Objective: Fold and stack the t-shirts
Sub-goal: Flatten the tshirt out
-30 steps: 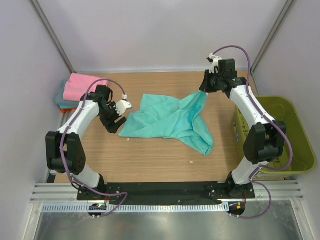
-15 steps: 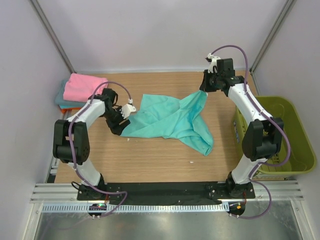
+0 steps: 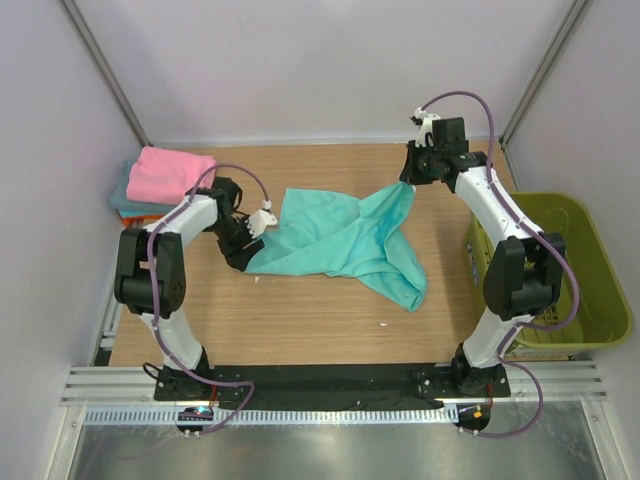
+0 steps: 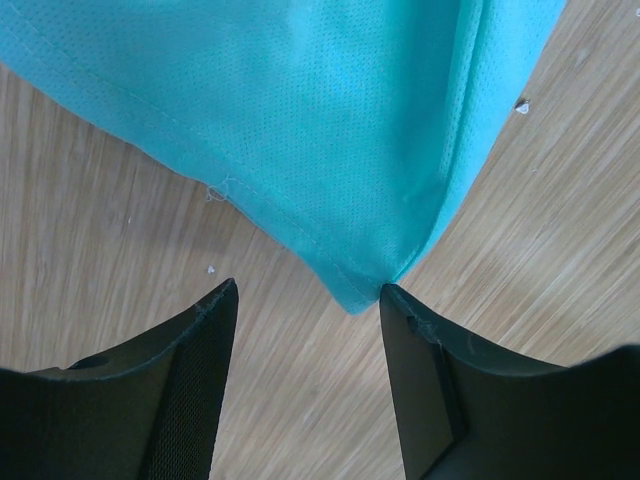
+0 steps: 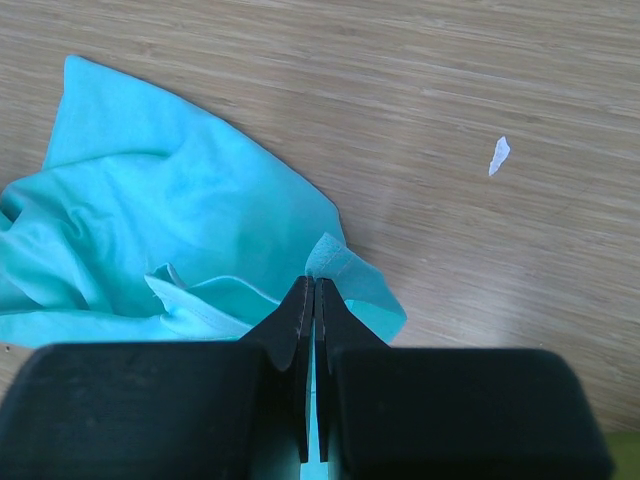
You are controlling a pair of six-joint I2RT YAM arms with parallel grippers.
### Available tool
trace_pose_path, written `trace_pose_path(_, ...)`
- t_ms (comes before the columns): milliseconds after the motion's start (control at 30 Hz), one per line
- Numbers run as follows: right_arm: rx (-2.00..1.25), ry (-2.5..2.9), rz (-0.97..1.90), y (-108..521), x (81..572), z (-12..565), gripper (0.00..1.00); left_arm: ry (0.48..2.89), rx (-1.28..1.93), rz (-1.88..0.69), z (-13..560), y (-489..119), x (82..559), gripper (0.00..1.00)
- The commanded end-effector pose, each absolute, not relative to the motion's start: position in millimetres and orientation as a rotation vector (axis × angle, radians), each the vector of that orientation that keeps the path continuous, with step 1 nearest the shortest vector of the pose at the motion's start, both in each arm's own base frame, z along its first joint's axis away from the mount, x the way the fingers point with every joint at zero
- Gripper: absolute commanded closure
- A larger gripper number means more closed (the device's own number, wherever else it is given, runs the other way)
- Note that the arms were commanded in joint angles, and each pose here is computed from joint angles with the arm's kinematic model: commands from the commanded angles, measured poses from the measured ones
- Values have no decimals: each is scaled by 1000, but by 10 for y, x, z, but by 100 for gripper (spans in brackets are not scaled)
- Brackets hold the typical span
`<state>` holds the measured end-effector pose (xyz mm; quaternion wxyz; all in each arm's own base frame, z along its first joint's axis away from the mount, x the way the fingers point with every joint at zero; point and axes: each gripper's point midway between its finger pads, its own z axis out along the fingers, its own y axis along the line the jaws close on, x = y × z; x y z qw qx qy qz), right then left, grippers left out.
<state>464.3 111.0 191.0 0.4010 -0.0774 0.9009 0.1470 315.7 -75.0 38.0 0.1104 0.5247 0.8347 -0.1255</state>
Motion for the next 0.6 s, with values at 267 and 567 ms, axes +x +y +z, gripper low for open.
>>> trace_pose_path(267, -214, 2175, 353, 1130, 4854, 2207, 99, 2443, 1641, -445, 416, -823, 2989, 41)
trace_pose_path(567, -211, 2171, 355, 1131, 4857, 2216, 99, 2485, 1654, -459, 302, -801, 2930, 41)
